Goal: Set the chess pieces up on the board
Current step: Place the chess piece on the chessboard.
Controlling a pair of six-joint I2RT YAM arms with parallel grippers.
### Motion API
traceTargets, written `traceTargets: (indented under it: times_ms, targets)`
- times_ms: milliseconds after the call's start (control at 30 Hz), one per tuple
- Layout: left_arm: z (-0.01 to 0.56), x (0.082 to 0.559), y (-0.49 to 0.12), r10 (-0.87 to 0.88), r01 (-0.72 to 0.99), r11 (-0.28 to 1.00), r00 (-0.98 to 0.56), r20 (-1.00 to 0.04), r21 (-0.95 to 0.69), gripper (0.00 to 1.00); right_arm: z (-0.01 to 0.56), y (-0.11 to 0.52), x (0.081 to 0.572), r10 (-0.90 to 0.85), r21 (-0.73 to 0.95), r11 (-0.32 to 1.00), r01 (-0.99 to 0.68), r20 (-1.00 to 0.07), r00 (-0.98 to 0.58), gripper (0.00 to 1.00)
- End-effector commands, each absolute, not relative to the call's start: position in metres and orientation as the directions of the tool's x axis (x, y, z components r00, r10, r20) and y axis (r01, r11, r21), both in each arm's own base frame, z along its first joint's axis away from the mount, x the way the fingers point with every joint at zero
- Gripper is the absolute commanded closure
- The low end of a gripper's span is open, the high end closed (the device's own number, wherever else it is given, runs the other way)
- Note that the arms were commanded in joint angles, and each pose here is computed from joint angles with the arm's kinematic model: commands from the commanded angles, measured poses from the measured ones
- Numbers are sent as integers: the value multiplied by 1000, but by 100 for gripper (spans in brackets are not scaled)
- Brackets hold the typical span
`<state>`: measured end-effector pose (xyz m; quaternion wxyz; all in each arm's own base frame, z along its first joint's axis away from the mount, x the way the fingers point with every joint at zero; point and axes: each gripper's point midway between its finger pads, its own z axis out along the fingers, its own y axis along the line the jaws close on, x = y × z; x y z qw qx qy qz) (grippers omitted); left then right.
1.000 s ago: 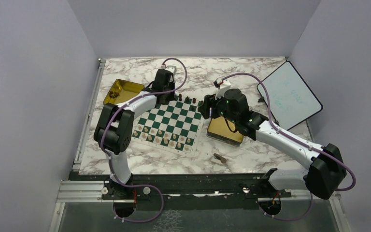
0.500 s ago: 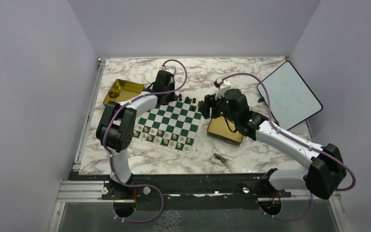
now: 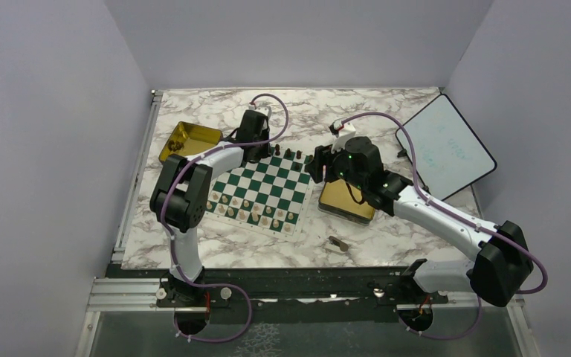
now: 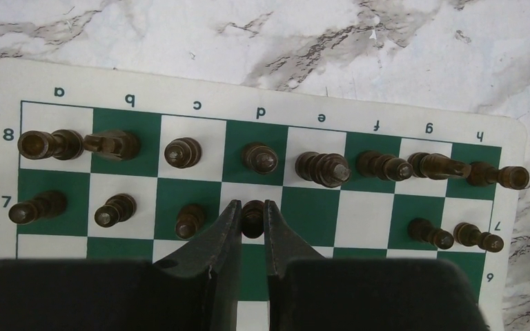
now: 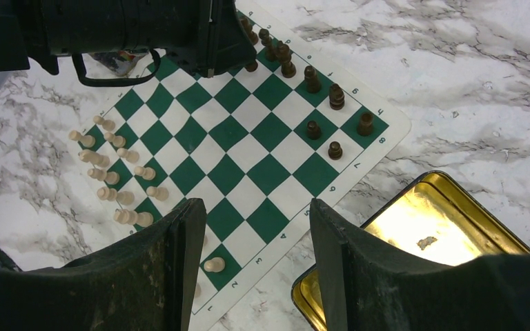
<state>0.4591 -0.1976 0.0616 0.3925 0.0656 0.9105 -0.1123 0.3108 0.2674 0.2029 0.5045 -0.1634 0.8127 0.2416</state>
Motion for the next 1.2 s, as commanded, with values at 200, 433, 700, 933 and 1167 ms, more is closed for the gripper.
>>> traceTargets:
  times_ms: [200, 433, 700, 933, 1167]
  targets:
    - [42, 457, -194, 46, 195, 973, -695, -717, -126, 83, 208, 268, 313, -15, 216, 833, -509, -911, -411, 38]
    - [39, 458, -193, 51, 192, 974, -699, -713, -117, 79, 208, 267, 313, -18, 211, 834, -509, -913, -409, 38]
    - [43, 457, -191, 58, 192, 975, -698, -714, -109, 69, 209, 267, 313, -17, 212, 834, -509, -913, -407, 38]
    - [66, 461, -193, 58, 204, 973, -677, -733, -112, 64, 210, 269, 313, -16, 215, 830, -514, -913, -408, 38]
    - [107, 465, -198, 35, 224, 965, -632, -774, -139, 62, 211, 270, 313, -15, 217, 828, -517, -913, -407, 38]
